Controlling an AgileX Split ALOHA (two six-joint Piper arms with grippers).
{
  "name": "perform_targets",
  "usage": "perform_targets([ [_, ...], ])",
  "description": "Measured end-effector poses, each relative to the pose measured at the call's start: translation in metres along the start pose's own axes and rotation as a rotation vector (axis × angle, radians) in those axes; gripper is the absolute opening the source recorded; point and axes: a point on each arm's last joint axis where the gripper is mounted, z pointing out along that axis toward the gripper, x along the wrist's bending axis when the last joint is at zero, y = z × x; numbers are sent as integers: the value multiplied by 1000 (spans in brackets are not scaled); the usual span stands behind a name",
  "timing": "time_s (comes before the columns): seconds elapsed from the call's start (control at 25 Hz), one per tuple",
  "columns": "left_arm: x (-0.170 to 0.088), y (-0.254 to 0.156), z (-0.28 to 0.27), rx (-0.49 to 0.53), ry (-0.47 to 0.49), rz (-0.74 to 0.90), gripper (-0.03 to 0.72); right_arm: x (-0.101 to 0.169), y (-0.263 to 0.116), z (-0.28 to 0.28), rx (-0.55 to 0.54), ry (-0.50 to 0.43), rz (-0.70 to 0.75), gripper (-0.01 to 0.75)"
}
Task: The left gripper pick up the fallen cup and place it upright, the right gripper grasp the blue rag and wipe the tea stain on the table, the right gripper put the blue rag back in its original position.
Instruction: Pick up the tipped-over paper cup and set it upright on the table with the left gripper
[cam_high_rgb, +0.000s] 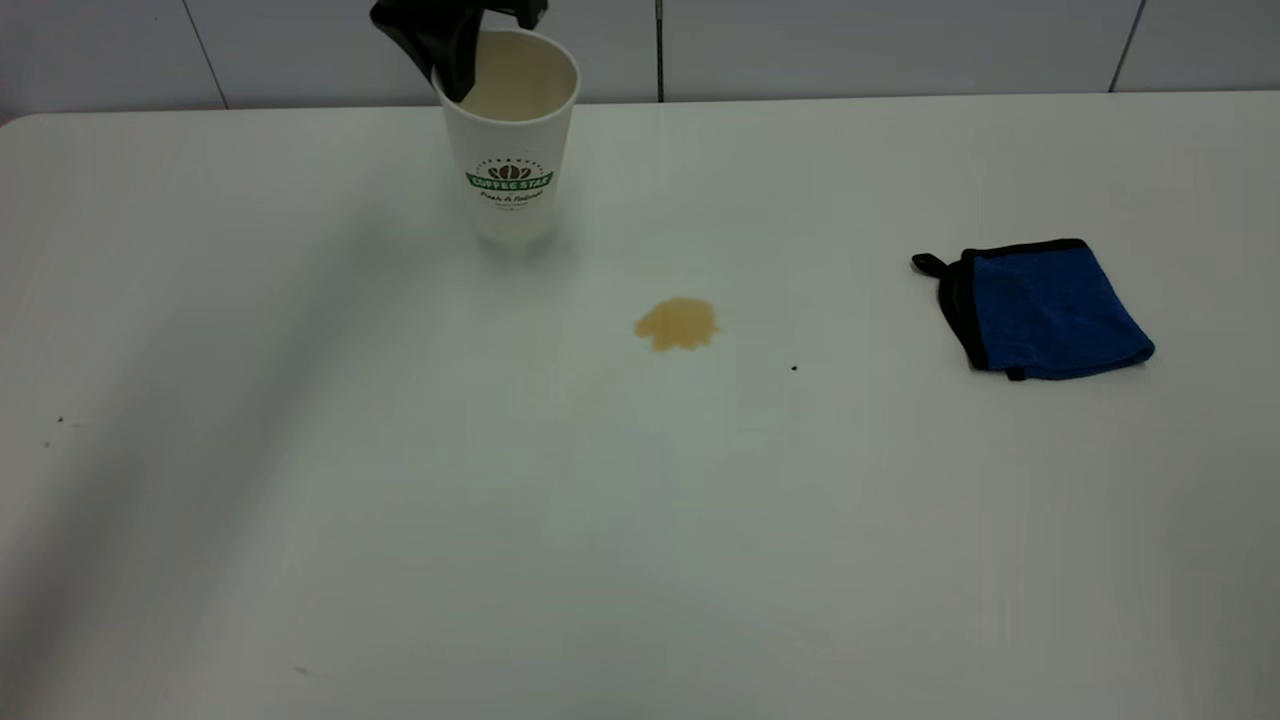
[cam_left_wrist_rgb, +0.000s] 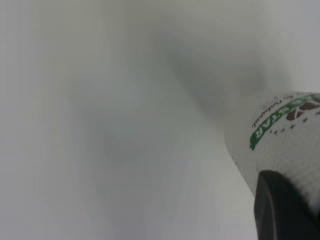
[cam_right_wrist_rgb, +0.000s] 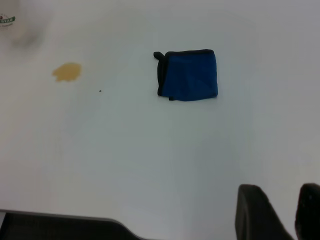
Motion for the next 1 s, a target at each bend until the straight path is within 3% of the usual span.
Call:
perform_targets([
  [0.2, 44, -9, 6, 34, -86, -135, 2, 0, 0, 0, 0, 0, 0, 238],
  [0.32, 55, -13, 15, 48, -105, -171, 4, 0, 0, 0, 0, 0, 0, 238],
  [0.6, 41, -16, 37, 65, -213, -139, 4, 0, 0, 0, 0, 0, -5, 238],
  [1.0, 31, -20, 54, 87, -238, -71, 8, 0, 0, 0, 0, 0, 0, 238],
])
